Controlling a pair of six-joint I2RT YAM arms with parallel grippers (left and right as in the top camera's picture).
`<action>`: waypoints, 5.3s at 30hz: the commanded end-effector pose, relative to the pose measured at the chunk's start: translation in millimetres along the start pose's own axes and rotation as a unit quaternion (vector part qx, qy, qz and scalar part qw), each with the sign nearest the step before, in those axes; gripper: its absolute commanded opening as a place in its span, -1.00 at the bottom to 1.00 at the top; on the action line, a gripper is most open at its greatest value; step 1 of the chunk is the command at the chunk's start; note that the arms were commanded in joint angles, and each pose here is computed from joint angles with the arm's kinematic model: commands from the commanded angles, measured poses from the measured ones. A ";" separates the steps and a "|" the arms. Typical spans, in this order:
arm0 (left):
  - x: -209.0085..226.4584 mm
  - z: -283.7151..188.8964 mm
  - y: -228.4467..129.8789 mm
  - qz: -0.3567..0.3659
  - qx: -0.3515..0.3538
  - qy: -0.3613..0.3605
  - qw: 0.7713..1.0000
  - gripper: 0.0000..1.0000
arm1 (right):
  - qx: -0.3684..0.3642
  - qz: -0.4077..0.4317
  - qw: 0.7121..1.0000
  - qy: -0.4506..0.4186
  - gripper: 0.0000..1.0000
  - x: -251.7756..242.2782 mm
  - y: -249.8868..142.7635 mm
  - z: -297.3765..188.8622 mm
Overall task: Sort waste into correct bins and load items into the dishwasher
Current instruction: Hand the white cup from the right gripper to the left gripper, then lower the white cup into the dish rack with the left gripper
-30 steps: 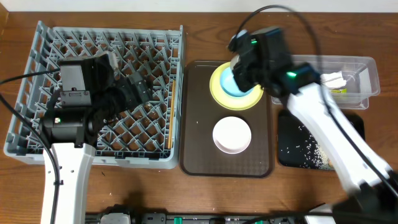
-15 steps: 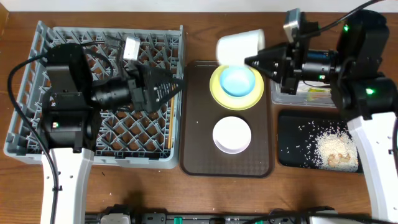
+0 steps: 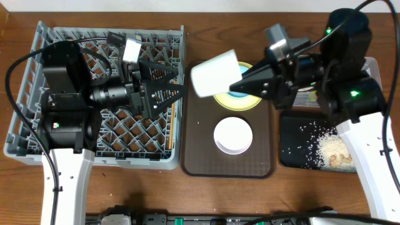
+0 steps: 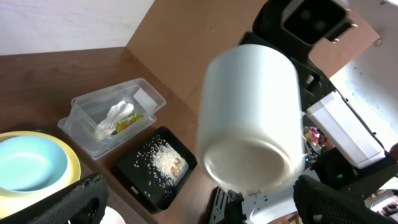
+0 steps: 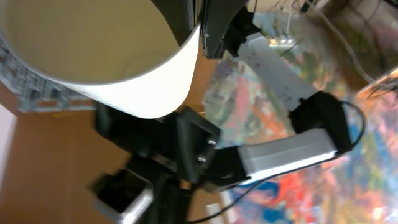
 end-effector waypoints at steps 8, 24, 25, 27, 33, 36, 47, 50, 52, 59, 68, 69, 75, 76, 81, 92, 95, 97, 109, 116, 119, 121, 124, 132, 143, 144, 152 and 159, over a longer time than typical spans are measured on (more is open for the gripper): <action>-41.8 9.5 -7.8 0.031 0.035 -0.098 0.994 0.96 | 0.012 -0.035 0.998 0.059 -0.98 22.4 2.4 29.8; -58.1 13.5 -5.0 0.082 0.038 -0.123 0.988 0.84 | 0.014 -0.015 0.998 0.057 -0.98 3.7 -6.6 33.4; -58.1 13.5 -5.0 0.082 0.038 -0.123 0.988 0.80 | 0.014 -0.014 0.998 0.055 -0.98 2.5 -6.9 33.5; -58.1 13.5 -5.0 0.082 0.038 -0.123 0.988 0.68 | 0.014 -0.014 0.999 0.047 -0.98 0.2 -6.8 33.7; -57.8 13.6 -4.9 0.082 0.038 -0.122 0.988 0.39 | 0.013 -0.018 0.999 0.042 -0.93 -1.3 -6.1 33.9; -56.3 14.0 -4.2 0.082 0.036 -0.117 0.989 0.19 | 0.013 -0.018 0.999 0.042 -0.82 -1.3 -6.1 33.9; -32.5 8.1 7.9 0.078 0.004 -0.044 0.996 0.04 | 0.006 -0.014 1.000 0.016 -0.03 -11.0 -2.9 18.1; -20.2 -4.9 13.7 0.071 -0.011 -0.017 0.997 0.04 | -0.001 0.009 1.000 -0.012 0.00 -20.6 -0.6 0.9; -7.2 -19.1 17.0 0.051 -0.026 0.012 0.998 0.04 | -0.009 0.029 0.999 -0.037 0.01 -28.4 0.5 -15.1; 51.3 -79.7 16.0 -0.073 -0.091 0.142 0.983 0.04 | -0.036 0.090 0.989 -0.111 0.03 -47.2 -2.5 -65.9; 135.9 -172.1 -69.2 -0.300 -0.090 0.501 0.807 0.04 | -0.048 0.184 0.943 -0.271 0.17 -84.2 -29.7 -112.9; 136.9 -177.1 -77.4 -0.313 -0.081 0.520 0.791 0.04 | -0.042 0.195 0.933 -0.298 0.18 -90.2 -36.1 -116.9; 127.3 -185.5 -118.0 -0.376 -0.024 0.561 0.737 0.04 | 0.011 0.263 0.846 -0.463 0.20 -116.9 -81.6 -151.9; 125.2 -184.0 -121.3 -0.381 -0.017 0.559 0.736 0.04 | 0.018 0.271 0.834 -0.480 0.20 -118.2 -87.2 -156.6; 121.7 -172.1 -126.9 -0.375 0.016 0.555 0.743 0.04 | 0.054 0.287 0.799 -0.526 0.20 -118.6 -106.6 -170.4; 138.6 -147.7 -136.0 -0.349 0.086 0.569 0.740 0.04 | 0.108 0.329 0.724 -0.597 0.21 -111.8 -138.2 -195.4; 147.6 -139.6 -142.2 -0.358 0.110 0.560 0.739 0.04 | 0.111 0.334 0.721 -0.598 0.21 -110.3 -140.5 -195.8; 154.1 -135.6 -146.9 -0.367 0.124 0.556 0.736 0.04 | 0.112 0.335 0.720 -0.597 0.20 -109.8 -141.1 -195.7; 186.3 -127.2 -173.3 -0.417 0.181 0.539 0.709 0.04 | 0.112 0.335 0.720 -0.597 0.20 -109.8 -141.1 -195.6; 193.4 -126.4 -178.6 -0.427 0.190 0.536 0.703 0.04 | 0.113 0.336 0.720 -0.597 0.20 -109.5 -141.5 -195.5; 193.4 -126.3 -178.6 -0.426 0.190 0.536 0.703 0.04 | 0.113 0.337 0.720 -0.597 0.21 -109.3 -141.7 -195.4; 193.4 -126.3 -178.6 -0.426 0.190 0.536 0.703 0.04 | 0.114 0.338 0.719 -0.596 0.20 -109.0 -142.3 -195.3; 193.3 -126.1 -178.7 -0.426 0.190 0.536 0.703 0.04 | 0.113 0.338 0.719 -0.596 0.20 -109.0 -142.0 -195.3; 191.4 -110.9 -178.5 -0.409 0.207 0.528 0.715 0.02 | 0.113 0.338 0.719 -0.596 0.20 -109.0 -142.2 -195.3; 194.0 -108.4 -175.2 -0.399 0.204 0.532 0.719 -0.13 | 0.114 0.339 0.719 -0.596 0.21 -108.5 -142.8 -195.1; 194.8 -109.9 -174.3 -0.397 0.203 0.537 0.716 -0.13 | 0.114 0.339 0.719 -0.596 0.21 -108.5 -142.8 -195.1; 196.1 -112.4 -168.7 -0.392 0.192 0.548 0.713 -0.13 | 0.114 0.339 0.719 -0.596 0.22 -108.5 -142.7 -195.1; 189.2 -113.3 -151.8 -0.372 0.172 0.552 0.726 -0.13 | 0.114 0.339 0.719 -0.596 0.22 -108.5 -142.8 -195.1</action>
Point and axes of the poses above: each gripper's point midway between its finger pads, its own z axis out along the fingers, its own x axis along the line the jaws close on, y = z × x, the point moved 2 cm from there along -z, back along the fingers, and after that the axes turned 3 degrees about z, right-handed, at the moved point
